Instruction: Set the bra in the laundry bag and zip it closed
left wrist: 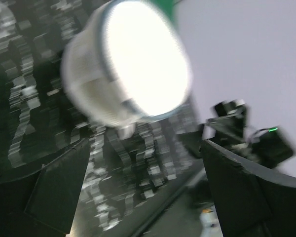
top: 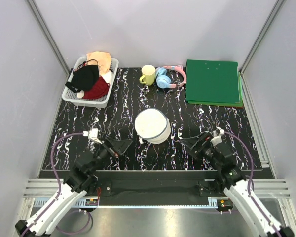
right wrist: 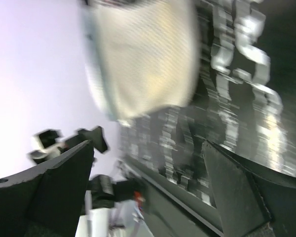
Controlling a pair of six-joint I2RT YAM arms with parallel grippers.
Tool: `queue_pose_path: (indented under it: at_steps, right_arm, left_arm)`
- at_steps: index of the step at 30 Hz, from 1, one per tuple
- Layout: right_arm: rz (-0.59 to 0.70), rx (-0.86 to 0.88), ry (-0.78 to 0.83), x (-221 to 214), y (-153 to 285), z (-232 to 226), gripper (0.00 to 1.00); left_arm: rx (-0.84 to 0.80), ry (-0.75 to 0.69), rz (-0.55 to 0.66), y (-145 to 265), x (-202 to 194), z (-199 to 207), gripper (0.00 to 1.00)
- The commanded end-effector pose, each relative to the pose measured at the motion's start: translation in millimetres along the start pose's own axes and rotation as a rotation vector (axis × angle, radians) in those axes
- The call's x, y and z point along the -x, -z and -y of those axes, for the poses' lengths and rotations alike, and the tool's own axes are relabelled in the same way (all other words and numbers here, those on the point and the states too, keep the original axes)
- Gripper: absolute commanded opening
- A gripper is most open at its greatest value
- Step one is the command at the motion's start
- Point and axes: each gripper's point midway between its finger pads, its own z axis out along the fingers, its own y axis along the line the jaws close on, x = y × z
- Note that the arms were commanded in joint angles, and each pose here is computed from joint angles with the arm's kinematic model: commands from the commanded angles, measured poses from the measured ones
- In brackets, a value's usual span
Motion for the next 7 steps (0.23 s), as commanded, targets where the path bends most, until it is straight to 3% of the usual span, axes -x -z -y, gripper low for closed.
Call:
queue_pose_path:
  at_steps: [1, 7]
  right_arm:
    - [0.087, 0.028, -0.088, 10.0, 5.8, 0.0, 1.00]
    - [0.044, -0.047, -0.053, -1.8, 10.6, 22.0, 1.00]
  left_arm:
    - [-0.216, 0.126, 0.069, -2.5, -4.2, 15.3, 0.99]
    - [-0.256, 0.095, 0.013, 0.4, -14.3, 21.6, 0.99]
